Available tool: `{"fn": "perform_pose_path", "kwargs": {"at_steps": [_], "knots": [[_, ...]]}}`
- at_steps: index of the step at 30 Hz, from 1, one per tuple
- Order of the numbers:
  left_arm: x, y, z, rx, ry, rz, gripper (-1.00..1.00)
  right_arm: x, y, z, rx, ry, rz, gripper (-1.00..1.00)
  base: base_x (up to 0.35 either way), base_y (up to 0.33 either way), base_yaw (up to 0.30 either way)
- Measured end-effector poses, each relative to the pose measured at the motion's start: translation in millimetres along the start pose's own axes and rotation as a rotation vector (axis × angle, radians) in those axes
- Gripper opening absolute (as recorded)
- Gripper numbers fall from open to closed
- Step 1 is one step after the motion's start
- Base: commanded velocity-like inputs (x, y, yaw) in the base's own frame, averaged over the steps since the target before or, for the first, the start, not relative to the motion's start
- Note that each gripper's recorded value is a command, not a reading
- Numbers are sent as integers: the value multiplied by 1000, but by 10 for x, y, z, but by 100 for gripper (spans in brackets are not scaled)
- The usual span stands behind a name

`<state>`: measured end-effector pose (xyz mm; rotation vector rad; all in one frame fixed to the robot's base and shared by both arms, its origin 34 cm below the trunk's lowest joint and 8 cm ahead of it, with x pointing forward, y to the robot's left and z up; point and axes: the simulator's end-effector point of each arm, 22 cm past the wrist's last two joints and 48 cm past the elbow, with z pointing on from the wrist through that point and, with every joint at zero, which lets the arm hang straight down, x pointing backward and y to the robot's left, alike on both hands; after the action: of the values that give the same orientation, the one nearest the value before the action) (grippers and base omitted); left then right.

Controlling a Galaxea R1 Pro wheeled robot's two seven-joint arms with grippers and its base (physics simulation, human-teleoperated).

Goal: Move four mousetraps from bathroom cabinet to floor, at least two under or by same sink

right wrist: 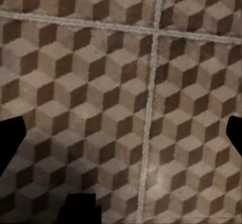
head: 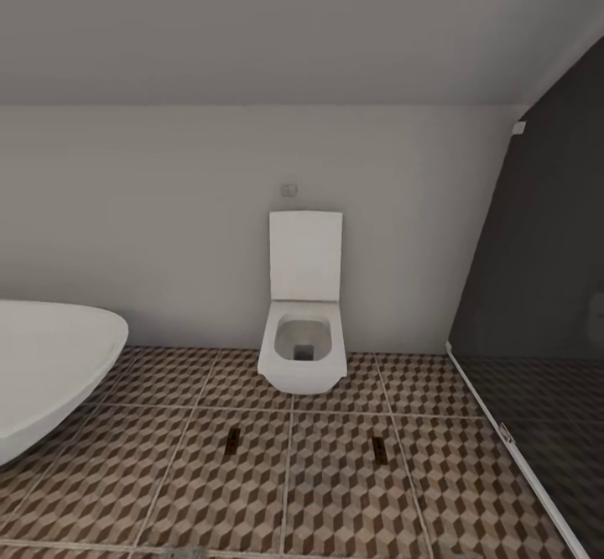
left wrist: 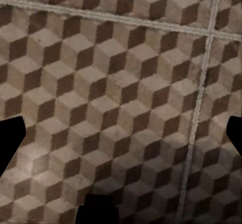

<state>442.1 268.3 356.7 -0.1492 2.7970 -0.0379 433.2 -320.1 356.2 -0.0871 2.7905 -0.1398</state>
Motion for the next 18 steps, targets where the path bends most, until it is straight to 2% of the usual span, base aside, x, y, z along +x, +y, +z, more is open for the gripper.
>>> {"fn": "perform_pose_path", "kwargs": {"at_steps": [8, 18], "knots": [[424, 78, -148, -8, 54, -10, 100, 552, 33, -165, -6, 77, -8, 100, 0, 0, 0], [462, 128, -334, -17, 56, -43, 100, 618, 12, -354, -7, 96, -8, 100, 0, 0, 0]]}}
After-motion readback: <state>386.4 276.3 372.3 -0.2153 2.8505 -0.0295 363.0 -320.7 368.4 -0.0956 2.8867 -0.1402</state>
